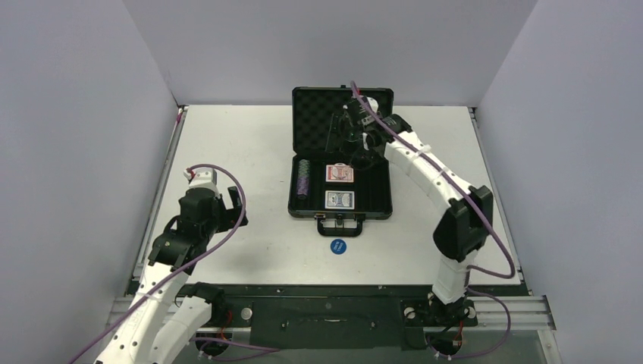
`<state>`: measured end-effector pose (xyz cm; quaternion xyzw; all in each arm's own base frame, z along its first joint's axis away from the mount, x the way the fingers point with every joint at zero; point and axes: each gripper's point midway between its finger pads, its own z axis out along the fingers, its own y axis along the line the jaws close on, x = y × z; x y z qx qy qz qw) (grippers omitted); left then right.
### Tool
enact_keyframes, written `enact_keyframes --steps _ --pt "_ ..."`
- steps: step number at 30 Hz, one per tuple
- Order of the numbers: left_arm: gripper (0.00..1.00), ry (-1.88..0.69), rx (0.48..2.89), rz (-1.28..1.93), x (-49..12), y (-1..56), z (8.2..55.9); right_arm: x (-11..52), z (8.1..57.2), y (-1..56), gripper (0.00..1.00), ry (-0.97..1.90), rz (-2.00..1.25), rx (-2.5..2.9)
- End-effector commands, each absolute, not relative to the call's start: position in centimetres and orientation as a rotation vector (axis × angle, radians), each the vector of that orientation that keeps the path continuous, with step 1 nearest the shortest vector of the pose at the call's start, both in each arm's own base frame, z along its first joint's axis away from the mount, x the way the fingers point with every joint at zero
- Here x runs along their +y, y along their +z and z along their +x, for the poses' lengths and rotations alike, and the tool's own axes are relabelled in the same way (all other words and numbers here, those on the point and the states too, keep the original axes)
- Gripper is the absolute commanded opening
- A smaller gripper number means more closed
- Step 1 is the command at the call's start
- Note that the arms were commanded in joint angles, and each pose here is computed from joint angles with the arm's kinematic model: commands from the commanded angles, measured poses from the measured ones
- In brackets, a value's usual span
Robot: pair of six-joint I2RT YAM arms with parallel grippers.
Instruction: Pack up texas hold em set
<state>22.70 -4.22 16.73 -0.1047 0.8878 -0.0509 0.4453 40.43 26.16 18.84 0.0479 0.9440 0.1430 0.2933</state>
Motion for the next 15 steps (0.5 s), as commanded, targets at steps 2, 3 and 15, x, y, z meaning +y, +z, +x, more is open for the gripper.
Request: enact_keyframes --steps 2,3,15 --pt "0.96 -0.150 2.136 -0.274 -4.3 18.0 23.4 24.8 36.9 23.9 0.87 0.400 0.046 2.369" --pt "0.96 -0.151 2.135 -0.273 -4.3 18.0 23.4 24.5 36.1 23.5 0.87 0.386 0.035 2.380" --pt "0.96 -0.133 2.142 -0.286 -4.0 17.9 23.4 18.0 27.4 27.6 0.88 0.441 0.132 2.229"
